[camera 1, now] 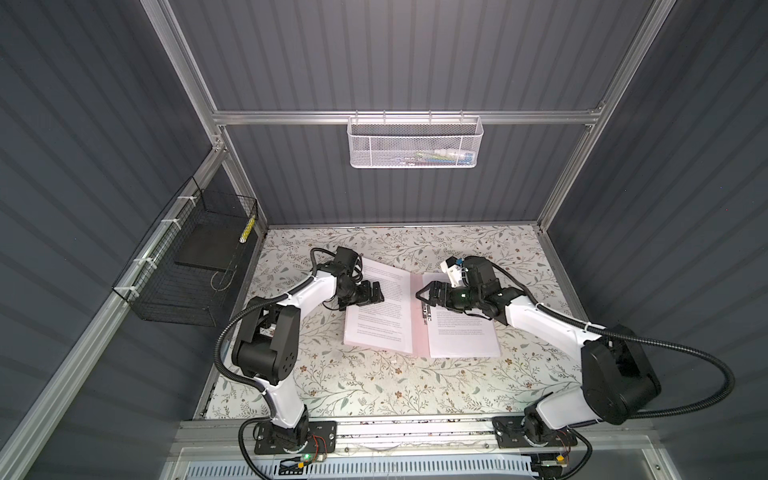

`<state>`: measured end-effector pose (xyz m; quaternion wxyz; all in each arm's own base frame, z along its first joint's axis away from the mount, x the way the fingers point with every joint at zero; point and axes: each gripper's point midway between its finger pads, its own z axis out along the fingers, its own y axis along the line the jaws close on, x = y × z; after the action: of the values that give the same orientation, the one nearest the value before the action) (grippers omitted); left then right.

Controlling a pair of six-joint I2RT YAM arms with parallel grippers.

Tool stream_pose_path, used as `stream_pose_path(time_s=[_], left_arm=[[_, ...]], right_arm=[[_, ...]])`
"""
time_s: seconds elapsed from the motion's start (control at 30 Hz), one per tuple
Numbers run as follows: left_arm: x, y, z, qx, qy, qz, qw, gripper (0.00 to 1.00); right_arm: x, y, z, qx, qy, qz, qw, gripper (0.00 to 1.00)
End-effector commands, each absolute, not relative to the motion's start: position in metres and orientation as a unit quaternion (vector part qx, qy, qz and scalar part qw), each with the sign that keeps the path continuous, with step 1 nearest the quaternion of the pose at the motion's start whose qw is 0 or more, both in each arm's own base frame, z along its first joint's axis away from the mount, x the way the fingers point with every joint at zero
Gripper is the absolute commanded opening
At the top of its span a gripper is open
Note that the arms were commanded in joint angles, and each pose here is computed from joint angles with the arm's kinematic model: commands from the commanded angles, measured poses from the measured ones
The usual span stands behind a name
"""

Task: Put the files into the folder

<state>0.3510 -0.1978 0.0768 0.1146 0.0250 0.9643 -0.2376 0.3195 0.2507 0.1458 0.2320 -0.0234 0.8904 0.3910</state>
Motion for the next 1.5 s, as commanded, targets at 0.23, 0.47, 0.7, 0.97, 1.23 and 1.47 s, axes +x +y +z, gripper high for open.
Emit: stream_pose_path(time_s=[0.23, 0.47, 0.7, 0.97, 1.23, 1.47], left_arm=[[0.325, -0.199, 0.089, -0.003, 0.952, -0.283, 0.116, 1.0], [0.314, -0.195, 0.089, -0.018, 0.947, -0.289, 0.136, 1.0], [0.314, -0.197, 0.086, -0.02, 0.945, -0.295, 0.138, 1.0], [0.313, -0.196, 0.087, -0.012, 0.946, -0.293, 0.14, 1.0], [0.312, -0.197, 0.09, -0.008, 0.945, -0.296, 0.141, 1.0], [0.312, -0.197, 0.092, -0.007, 0.944, -0.296, 0.145, 1.0]], right_arm=[[0.301, 0.198, 0.111, 0.161, 0.899, 0.331, 0.237, 0.81], [0.292, 0.209, 0.088, 0.278, 0.873, 0.355, 0.186, 0.5], [0.311, 0.245, 0.089, 0.302, 0.859, 0.38, 0.163, 0.37], [0.326, 0.263, 0.089, 0.319, 0.849, 0.393, 0.15, 0.29], [0.324, 0.264, 0.075, 0.336, 0.846, 0.391, 0.134, 0.19], [0.323, 0.264, 0.073, 0.337, 0.847, 0.39, 0.133, 0.18]])
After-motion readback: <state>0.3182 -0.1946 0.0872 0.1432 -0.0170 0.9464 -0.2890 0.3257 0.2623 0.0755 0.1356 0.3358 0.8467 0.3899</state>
